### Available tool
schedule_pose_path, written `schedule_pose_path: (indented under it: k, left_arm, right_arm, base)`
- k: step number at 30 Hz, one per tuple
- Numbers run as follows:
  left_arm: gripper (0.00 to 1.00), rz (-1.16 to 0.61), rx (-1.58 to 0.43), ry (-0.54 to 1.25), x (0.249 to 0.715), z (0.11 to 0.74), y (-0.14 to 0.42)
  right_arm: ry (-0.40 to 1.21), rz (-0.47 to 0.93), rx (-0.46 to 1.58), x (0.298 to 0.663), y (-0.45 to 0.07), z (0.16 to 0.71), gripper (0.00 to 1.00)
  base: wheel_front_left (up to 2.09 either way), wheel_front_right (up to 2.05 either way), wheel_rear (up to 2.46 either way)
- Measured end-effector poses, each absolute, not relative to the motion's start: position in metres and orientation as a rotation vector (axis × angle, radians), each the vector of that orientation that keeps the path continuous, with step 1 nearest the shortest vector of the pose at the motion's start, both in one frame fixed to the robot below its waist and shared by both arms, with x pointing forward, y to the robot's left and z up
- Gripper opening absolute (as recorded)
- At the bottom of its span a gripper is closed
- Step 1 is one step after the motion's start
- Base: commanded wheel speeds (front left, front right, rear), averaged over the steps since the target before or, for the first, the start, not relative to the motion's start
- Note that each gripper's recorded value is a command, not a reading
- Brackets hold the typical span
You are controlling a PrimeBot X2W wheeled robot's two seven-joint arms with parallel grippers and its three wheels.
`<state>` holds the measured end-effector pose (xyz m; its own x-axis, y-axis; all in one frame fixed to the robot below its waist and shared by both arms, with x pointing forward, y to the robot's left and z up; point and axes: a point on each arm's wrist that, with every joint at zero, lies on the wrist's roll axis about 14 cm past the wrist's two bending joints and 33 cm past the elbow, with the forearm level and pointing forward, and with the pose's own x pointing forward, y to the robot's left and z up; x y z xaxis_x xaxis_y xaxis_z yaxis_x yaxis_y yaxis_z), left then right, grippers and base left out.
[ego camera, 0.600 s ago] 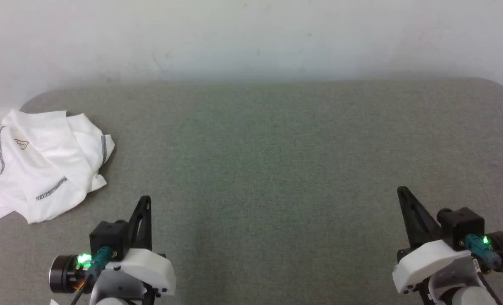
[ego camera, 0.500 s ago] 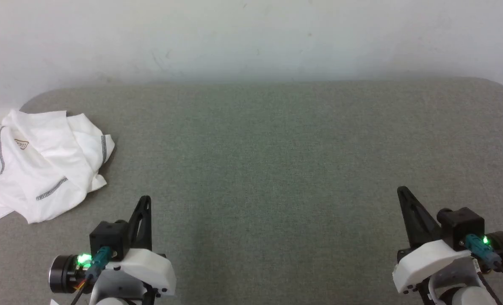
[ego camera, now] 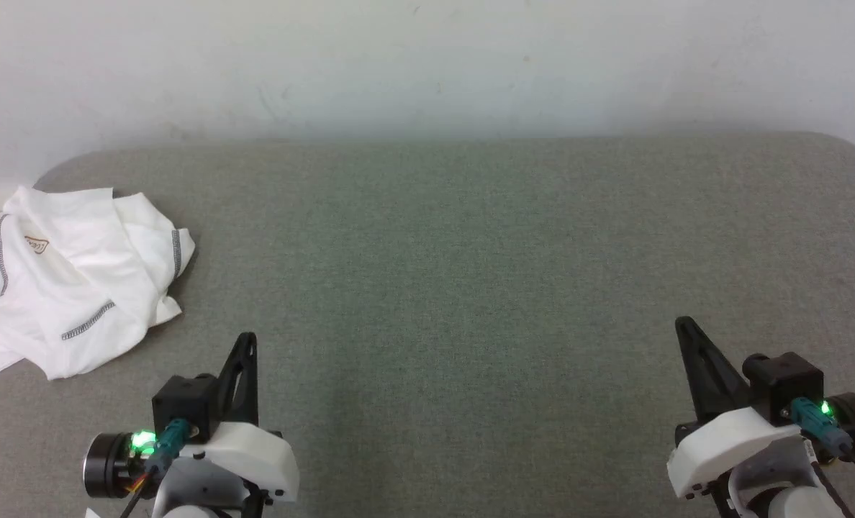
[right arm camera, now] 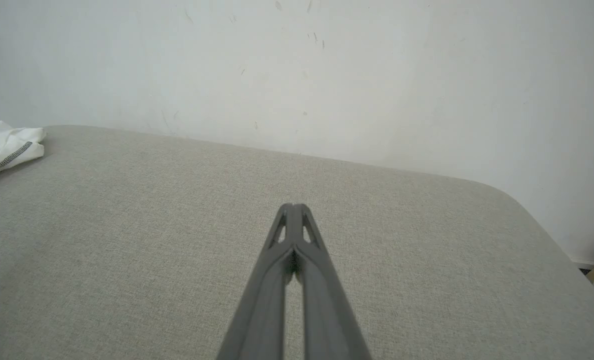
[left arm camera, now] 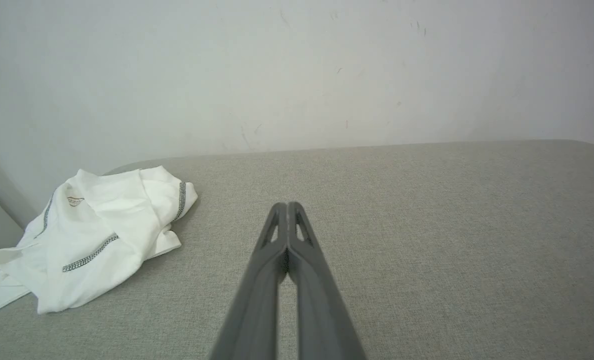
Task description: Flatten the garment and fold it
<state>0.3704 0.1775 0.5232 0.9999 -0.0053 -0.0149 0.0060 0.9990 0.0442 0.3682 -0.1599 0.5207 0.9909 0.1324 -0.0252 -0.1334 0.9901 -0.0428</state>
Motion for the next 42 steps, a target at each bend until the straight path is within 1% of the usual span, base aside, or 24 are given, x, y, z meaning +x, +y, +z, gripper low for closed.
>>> schedule_pose_path:
  k: [42]
  left_arm:
    - [0.00,-0.005,0.044,0.015,0.3704,0.5232,0.1776]
  right_arm:
    - [0.022,0.133,-0.044,0.3682,-0.1599,0.5207,0.00]
  base:
    - [0.00,0.00,0.00]
